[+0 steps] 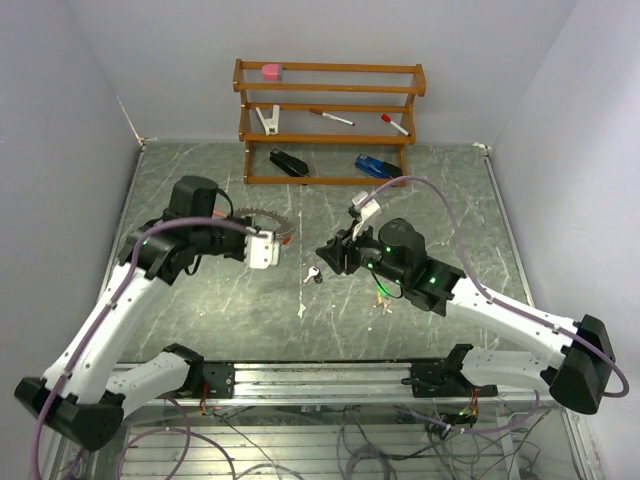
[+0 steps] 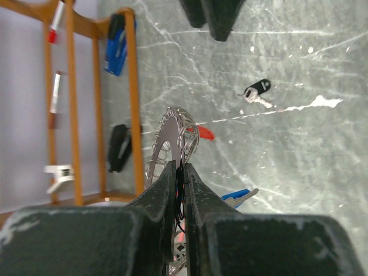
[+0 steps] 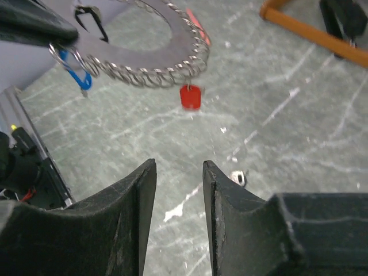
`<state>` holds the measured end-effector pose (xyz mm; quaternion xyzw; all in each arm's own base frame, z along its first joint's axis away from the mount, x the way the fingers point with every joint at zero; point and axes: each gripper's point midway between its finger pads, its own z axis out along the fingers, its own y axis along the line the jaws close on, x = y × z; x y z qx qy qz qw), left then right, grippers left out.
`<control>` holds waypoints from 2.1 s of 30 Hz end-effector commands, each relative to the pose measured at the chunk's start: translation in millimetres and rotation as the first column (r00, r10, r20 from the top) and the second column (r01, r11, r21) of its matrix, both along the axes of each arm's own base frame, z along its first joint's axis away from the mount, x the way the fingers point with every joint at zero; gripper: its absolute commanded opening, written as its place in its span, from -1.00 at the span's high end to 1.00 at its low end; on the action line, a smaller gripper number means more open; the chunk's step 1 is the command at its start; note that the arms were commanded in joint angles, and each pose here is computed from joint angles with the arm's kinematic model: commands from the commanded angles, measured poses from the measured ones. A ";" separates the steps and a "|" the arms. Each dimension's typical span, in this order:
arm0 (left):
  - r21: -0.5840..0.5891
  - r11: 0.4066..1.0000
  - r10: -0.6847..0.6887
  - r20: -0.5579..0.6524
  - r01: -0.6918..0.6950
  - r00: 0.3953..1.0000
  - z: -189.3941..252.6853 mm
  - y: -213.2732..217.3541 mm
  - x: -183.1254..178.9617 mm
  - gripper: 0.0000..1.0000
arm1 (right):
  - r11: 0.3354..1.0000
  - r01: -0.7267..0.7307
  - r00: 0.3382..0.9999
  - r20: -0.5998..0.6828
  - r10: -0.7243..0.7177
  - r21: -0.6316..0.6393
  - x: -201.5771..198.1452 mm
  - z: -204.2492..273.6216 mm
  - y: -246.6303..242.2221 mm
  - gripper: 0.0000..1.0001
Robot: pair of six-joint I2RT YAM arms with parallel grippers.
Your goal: Put the keys on the keyring
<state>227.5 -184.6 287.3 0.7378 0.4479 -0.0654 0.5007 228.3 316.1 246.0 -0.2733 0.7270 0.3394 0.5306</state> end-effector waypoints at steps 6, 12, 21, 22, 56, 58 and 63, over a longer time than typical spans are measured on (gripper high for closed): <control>-0.166 0.971 0.129 -0.250 -0.174 0.959 20.8 -19.3 13.3 0.86 | 0.982 -0.008 0.944 -0.325 -0.055 -0.190 -12.6 -110.3 -15.3 0.26; -0.229 0.919 0.218 -0.382 -0.321 0.898 28.6 -21.9 22.2 0.86 | 0.967 0.016 0.922 -0.371 -0.113 -0.254 3.4 -138.0 -3.1 0.35; -0.210 0.861 0.359 -0.395 -0.463 0.846 21.7 -2.7 31.6 0.86 | 0.916 0.115 0.886 -0.377 -0.270 -0.385 47.5 -153.7 15.1 0.40; -0.206 0.861 0.362 -0.394 -0.465 0.845 20.6 -2.1 31.7 0.86 | 0.906 0.123 0.878 -0.381 -0.289 -0.405 51.0 -157.8 16.4 0.41; -0.199 0.857 0.396 -0.335 -0.476 0.855 19.8 7.0 34.9 0.86 | 0.796 0.176 0.783 -0.407 -0.470 -0.579 79.3 -224.3 8.4 0.52; -0.200 0.857 0.397 -0.333 -0.476 0.855 20.4 7.1 35.4 0.86 | 0.798 0.176 0.783 -0.409 -0.468 -0.577 80.1 -225.4 8.9 0.52; -0.199 0.857 0.398 -0.332 -0.476 0.855 20.1 7.0 36.1 0.86 | 0.799 0.179 0.789 -0.402 -0.465 -0.574 84.0 -227.1 10.1 0.56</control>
